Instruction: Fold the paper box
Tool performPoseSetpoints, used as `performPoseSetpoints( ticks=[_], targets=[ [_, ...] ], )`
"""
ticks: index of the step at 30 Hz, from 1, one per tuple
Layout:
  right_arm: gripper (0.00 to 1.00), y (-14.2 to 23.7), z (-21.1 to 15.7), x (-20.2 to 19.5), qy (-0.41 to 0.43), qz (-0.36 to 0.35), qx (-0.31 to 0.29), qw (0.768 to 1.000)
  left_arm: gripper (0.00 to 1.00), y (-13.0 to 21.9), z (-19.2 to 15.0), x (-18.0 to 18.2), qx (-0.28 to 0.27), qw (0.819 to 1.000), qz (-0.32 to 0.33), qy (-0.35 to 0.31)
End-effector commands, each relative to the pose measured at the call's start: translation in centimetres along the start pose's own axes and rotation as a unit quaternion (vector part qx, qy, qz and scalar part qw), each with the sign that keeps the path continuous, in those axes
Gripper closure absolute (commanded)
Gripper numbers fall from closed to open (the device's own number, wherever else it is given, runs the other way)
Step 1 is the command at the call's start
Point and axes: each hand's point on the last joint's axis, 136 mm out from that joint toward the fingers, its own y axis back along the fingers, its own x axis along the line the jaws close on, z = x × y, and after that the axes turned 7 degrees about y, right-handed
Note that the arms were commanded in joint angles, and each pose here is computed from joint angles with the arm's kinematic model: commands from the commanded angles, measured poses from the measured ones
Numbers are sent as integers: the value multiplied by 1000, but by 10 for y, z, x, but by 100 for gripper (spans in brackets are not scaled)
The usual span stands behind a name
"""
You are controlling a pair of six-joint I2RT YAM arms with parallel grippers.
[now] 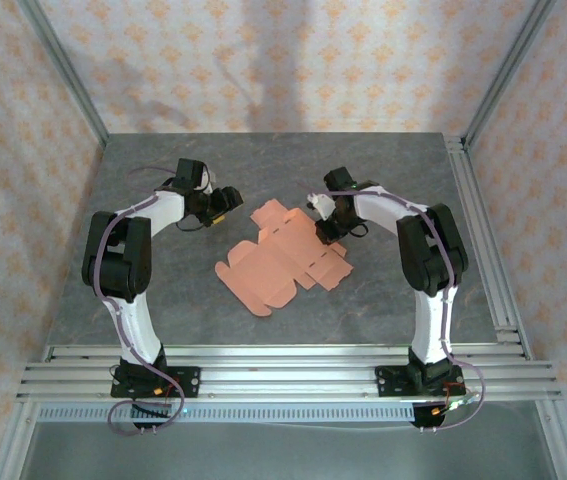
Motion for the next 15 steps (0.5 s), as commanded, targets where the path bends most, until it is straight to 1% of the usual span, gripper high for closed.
performPoseSetpoints(
  ticks=[1,3,6,8,10,13,15],
  targets=[
    [100,6,1,-7,7,-24,-1,1000,28,13,4,-9,-7,1000,-7,-15],
    [100,12,4,-11,18,-48,-16,999,28,13,5,-8,-9,1000,-4,-15],
    [100,28,10,-17,44,-109,-37,992,28,14,8,-6,-16,1000,-3,-15],
    [100,42,14,-26,63,-170,-44,982,28,16,11,-7,-22,1000,-7,-10],
    [100,55,19,-30,92,-236,-48,966,27,18,12,-7,-25,1000,-7,-9],
    [100,70,28,-27,140,-302,-65,941,26,21,14,-8,-29,999,-9,-11],
    [100,79,36,-24,176,-364,-77,911,26,23,14,-8,-32,999,-10,-12]
  ],
)
